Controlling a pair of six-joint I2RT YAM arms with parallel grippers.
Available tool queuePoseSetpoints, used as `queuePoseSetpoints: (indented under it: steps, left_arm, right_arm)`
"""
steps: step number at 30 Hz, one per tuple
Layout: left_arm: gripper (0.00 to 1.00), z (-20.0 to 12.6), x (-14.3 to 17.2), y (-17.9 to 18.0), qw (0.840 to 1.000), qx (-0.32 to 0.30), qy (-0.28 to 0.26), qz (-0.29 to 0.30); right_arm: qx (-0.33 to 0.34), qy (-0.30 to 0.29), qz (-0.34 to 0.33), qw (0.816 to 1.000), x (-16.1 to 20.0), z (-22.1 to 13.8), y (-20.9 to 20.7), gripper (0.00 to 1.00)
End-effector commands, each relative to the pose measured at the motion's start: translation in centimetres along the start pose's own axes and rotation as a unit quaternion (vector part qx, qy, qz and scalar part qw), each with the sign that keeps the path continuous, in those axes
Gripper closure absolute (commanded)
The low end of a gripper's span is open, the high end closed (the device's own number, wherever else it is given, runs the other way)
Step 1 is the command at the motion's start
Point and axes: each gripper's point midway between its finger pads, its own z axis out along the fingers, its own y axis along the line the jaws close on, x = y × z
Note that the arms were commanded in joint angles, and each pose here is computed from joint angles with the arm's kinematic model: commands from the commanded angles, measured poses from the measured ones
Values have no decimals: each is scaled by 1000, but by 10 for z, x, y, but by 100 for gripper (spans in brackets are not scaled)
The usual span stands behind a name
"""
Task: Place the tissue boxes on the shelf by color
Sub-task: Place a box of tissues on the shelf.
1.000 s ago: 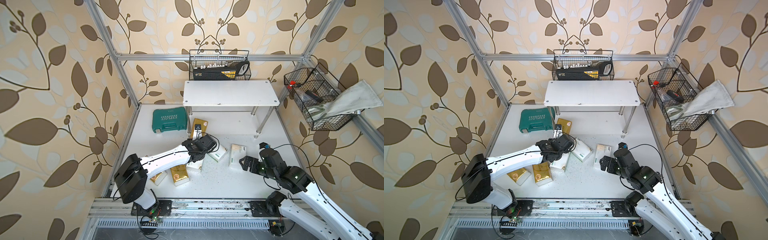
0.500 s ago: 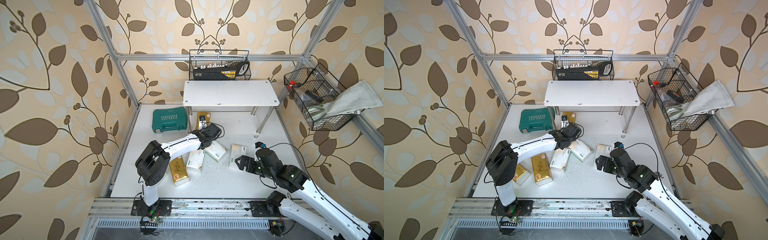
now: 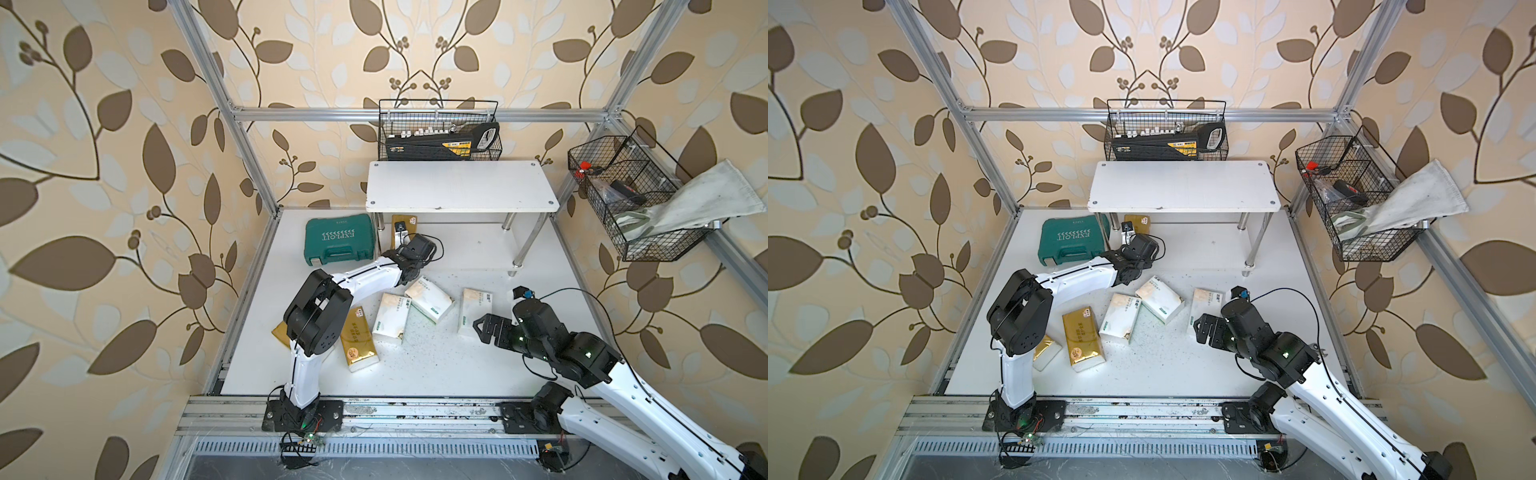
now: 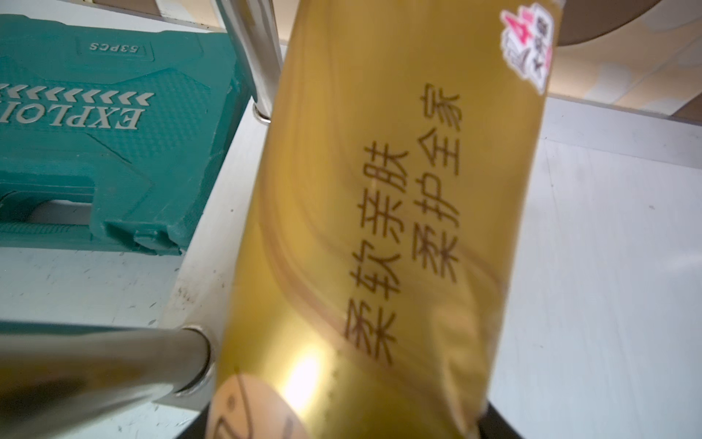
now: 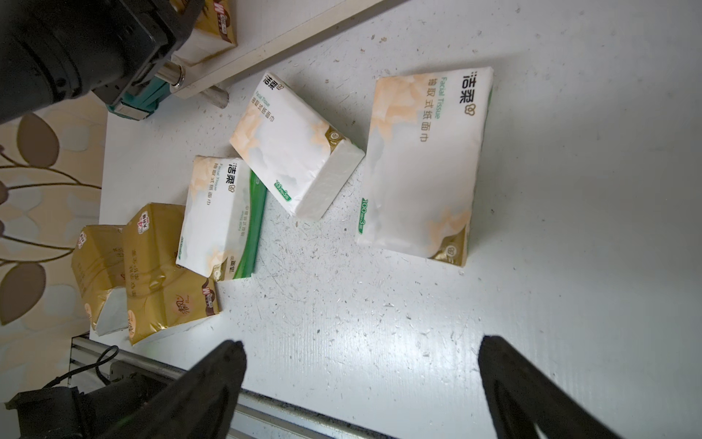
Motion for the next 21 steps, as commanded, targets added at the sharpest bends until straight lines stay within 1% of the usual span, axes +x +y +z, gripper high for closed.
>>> queuePoseSetpoints:
  steps: [1, 5, 7, 14, 17, 21]
  left_arm:
    - [37, 1, -21, -10, 1000, 15, -19, -17]
    - [33, 4, -21, -10, 1000, 13, -18, -22]
    - [28, 5, -21, -9, 1000, 10, -17, -24]
    - [16, 8, -21, -11, 999, 9, -13, -27]
    - [2, 8, -20, -10, 1000, 7, -12, -28]
    - [1, 8, -20, -8, 1000, 3, -12, -25]
  right_arm:
    - [11, -4, 1, 1000, 0, -3, -5, 1]
    - [11, -5, 1, 1000, 0, -4, -6, 1]
    - [13, -5, 1, 1000, 0, -4, -6, 1]
    - [16, -5, -1, 1000, 0, -5, -8, 1]
    - [16, -4, -2, 1000, 1, -5, -8, 1]
    - [16, -4, -1, 1000, 1, -4, -8, 1]
